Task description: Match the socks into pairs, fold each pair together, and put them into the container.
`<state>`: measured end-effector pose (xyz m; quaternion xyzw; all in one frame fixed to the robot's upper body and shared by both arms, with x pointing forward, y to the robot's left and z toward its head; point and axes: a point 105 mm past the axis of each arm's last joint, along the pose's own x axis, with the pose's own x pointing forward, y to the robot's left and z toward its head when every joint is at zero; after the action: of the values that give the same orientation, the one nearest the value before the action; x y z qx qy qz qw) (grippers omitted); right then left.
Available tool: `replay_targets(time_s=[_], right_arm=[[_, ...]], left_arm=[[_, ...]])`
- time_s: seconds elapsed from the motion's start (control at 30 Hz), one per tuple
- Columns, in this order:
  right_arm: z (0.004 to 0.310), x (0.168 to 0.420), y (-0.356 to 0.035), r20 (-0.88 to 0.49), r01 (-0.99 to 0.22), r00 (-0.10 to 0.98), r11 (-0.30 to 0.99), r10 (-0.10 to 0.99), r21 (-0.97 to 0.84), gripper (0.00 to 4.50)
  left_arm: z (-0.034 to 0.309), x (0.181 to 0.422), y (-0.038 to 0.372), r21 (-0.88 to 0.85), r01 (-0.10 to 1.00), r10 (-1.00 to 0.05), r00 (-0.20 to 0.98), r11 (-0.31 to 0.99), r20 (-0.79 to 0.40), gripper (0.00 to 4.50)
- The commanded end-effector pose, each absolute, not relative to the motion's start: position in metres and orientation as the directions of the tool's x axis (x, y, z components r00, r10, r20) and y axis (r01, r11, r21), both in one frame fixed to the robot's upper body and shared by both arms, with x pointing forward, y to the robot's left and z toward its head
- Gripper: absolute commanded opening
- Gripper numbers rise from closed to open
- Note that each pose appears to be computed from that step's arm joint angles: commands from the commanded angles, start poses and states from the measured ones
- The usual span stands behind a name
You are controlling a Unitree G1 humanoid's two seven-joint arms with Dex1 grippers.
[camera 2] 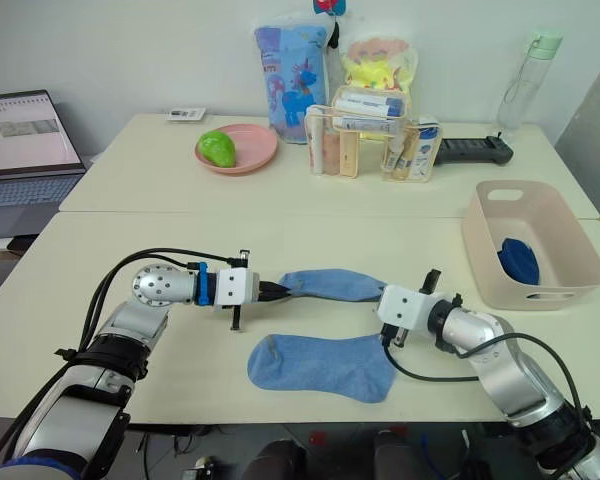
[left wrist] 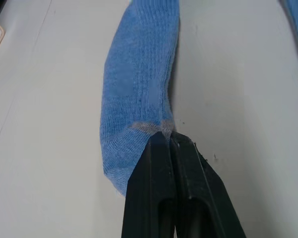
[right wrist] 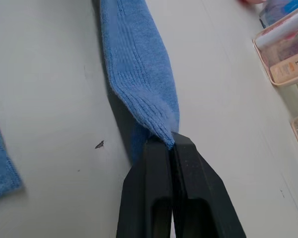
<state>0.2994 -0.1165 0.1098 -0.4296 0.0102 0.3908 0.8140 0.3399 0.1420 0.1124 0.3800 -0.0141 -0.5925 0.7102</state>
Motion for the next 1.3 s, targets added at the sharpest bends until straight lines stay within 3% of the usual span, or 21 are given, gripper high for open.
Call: replay_targets(time_s=[0.03,0.23,0.37,0.53,0.8,0.93,1.07,1.27,1.3], right_arm=[[0.132,0.290,-0.112,-0.295,-0.663,0.669,0.370,0.682,-0.650,0.02],[0.155,0.270,-0.110,-0.307,-0.788,0.609,0.515,0.732,-0.336,0.02],[0.159,0.239,-0.104,-0.397,-0.877,0.453,0.479,0.798,-0.038,0.02],[0.159,0.253,-0.107,-0.416,-0.811,0.510,0.582,0.753,0.061,0.02],[0.142,0.290,-0.104,-0.494,-0.751,0.592,0.658,0.637,-0.052,0.02],[0.142,0.307,-0.100,-0.481,-0.739,0.618,0.668,0.622,-0.087,0.02],[0.140,0.329,-0.104,-0.479,-0.719,0.654,0.679,0.586,-0.151,0.02],[0.141,0.347,-0.101,-0.450,-0.711,0.684,0.662,0.574,-0.238,0.02],[0.143,0.352,-0.102,-0.434,-0.692,0.707,0.671,0.558,-0.266,0.49]], left_arm=[[0.131,0.326,0.146,0.462,0.887,-0.875,0.216,-0.009,-0.433,0.00],[0.157,0.291,0.150,0.160,0.985,-0.875,0.024,-0.061,-0.484,0.00],[0.180,0.268,0.148,-0.276,0.961,-0.929,-0.100,0.002,-0.355,0.00],[0.161,0.268,0.151,-0.436,0.896,-0.914,-0.101,0.089,-0.393,0.00],[0.129,0.337,0.148,-0.324,0.897,-0.862,0.111,0.302,-0.495,0.00],[0.127,0.350,0.144,-0.271,0.918,-0.847,0.114,0.290,-0.519,0.00],[0.129,0.378,0.144,-0.173,0.911,-0.824,0.241,0.374,-0.513,0.00],[0.132,0.401,0.144,-0.015,0.903,-0.784,0.365,0.430,-0.501,0.00],[0.133,0.404,0.146,0.009,0.894,-0.775,0.393,0.448,-0.495,0.00]])
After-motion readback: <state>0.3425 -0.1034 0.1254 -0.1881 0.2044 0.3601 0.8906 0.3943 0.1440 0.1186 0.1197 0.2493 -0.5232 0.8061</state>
